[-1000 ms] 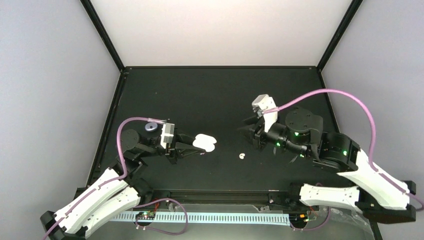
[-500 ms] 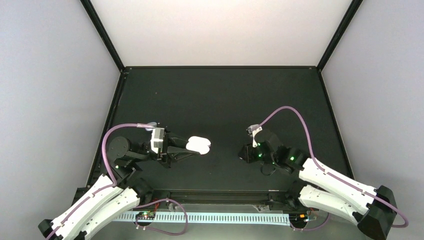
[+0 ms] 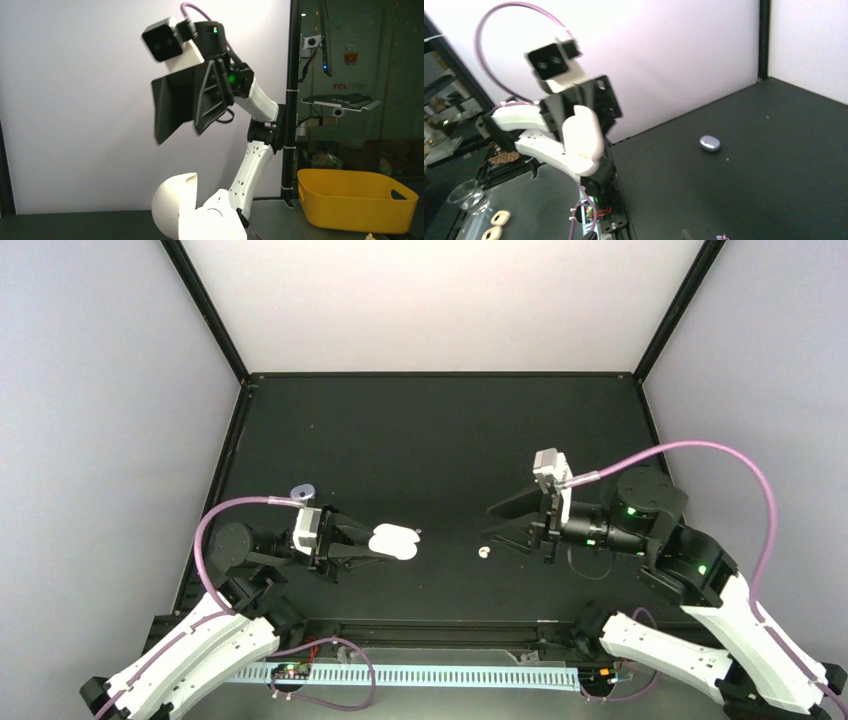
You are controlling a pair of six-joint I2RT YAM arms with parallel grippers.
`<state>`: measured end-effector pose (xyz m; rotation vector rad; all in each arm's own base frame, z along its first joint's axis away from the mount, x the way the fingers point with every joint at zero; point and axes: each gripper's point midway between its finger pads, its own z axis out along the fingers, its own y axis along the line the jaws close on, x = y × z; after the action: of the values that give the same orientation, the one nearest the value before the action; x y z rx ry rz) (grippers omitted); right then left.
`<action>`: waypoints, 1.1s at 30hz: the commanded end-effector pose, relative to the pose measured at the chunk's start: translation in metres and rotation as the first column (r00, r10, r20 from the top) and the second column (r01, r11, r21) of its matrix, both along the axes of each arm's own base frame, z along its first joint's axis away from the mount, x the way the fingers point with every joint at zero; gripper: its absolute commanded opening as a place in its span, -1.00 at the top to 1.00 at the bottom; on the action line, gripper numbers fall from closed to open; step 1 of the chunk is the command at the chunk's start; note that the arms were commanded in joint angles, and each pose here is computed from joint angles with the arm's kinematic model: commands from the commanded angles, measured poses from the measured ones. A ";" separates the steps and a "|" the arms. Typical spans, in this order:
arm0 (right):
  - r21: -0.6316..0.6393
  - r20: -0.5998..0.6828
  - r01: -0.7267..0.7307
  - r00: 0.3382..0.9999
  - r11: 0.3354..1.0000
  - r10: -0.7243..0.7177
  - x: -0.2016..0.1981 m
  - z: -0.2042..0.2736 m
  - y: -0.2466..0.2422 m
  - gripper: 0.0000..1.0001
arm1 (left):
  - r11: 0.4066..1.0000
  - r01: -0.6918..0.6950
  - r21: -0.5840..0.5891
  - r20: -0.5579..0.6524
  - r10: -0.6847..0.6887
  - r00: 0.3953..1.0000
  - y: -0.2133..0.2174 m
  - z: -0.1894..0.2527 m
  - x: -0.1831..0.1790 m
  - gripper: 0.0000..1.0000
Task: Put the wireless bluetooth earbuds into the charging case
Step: Place the earbud in the charging case.
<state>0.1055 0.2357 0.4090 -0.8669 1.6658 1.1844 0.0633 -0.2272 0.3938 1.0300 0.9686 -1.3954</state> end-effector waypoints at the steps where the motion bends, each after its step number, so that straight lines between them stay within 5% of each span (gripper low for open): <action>1: -0.055 0.092 -0.117 0.988 0.992 0.122 -0.027 0.009 -0.008 0.16 | 0.995 -0.029 -0.091 0.098 0.038 0.994 0.004 0.012 0.000 0.97; 19: -0.389 0.251 -0.061 0.953 0.919 0.170 -0.017 0.022 0.051 0.35 | 0.970 -0.184 -0.158 0.133 0.205 0.970 0.007 0.006 0.024 0.97; 33: -0.373 0.326 -0.080 0.921 0.924 0.212 -0.011 0.018 0.099 0.50 | 0.979 -0.155 -0.135 0.112 0.170 0.979 0.001 0.001 0.026 0.97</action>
<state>0.0935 0.3229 0.4221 -1.3670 1.6064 0.7648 0.0955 -0.2284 0.3863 0.9016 0.9058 -1.2295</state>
